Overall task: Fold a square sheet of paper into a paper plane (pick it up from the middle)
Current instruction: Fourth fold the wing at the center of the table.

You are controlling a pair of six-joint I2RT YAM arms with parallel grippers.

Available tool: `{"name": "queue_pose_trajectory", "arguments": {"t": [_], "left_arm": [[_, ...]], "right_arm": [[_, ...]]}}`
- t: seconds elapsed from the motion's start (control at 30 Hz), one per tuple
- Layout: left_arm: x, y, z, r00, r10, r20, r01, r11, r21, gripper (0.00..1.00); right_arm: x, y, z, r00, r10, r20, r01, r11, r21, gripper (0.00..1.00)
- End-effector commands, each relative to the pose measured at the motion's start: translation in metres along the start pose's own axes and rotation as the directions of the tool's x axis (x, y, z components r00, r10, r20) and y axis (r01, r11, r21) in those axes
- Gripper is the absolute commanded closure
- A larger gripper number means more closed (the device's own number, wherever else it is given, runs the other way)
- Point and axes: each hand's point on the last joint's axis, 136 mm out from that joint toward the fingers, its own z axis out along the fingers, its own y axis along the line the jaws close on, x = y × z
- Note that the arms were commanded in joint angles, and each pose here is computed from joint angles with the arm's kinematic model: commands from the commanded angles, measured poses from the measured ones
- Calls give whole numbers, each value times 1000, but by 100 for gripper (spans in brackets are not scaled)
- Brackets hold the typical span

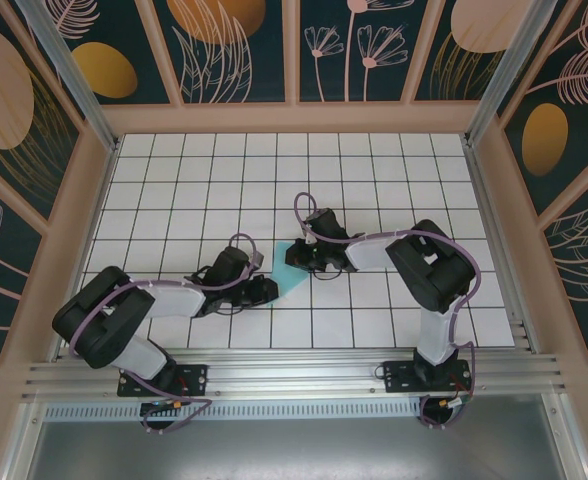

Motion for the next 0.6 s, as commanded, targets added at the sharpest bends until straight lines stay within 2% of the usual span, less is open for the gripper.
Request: {"name": "queue_pose_trajectory", "arguments": {"t": [0.0, 0.27, 0.57], "left_arm": [[52, 53, -9, 983, -94, -158, 65, 981, -182, 77], [56, 51, -13, 980, -75, -183, 43, 984, -173, 76], [66, 63, -21, 974, -63, -220, 9, 971, -239, 76]], "right_arm": [[35, -69, 13, 994, 81, -67, -63, 969, 238, 88], [37, -70, 16, 994, 83, -77, -61, 968, 245, 87], [39, -73, 14, 994, 81, -77, -58, 964, 258, 87]]}}
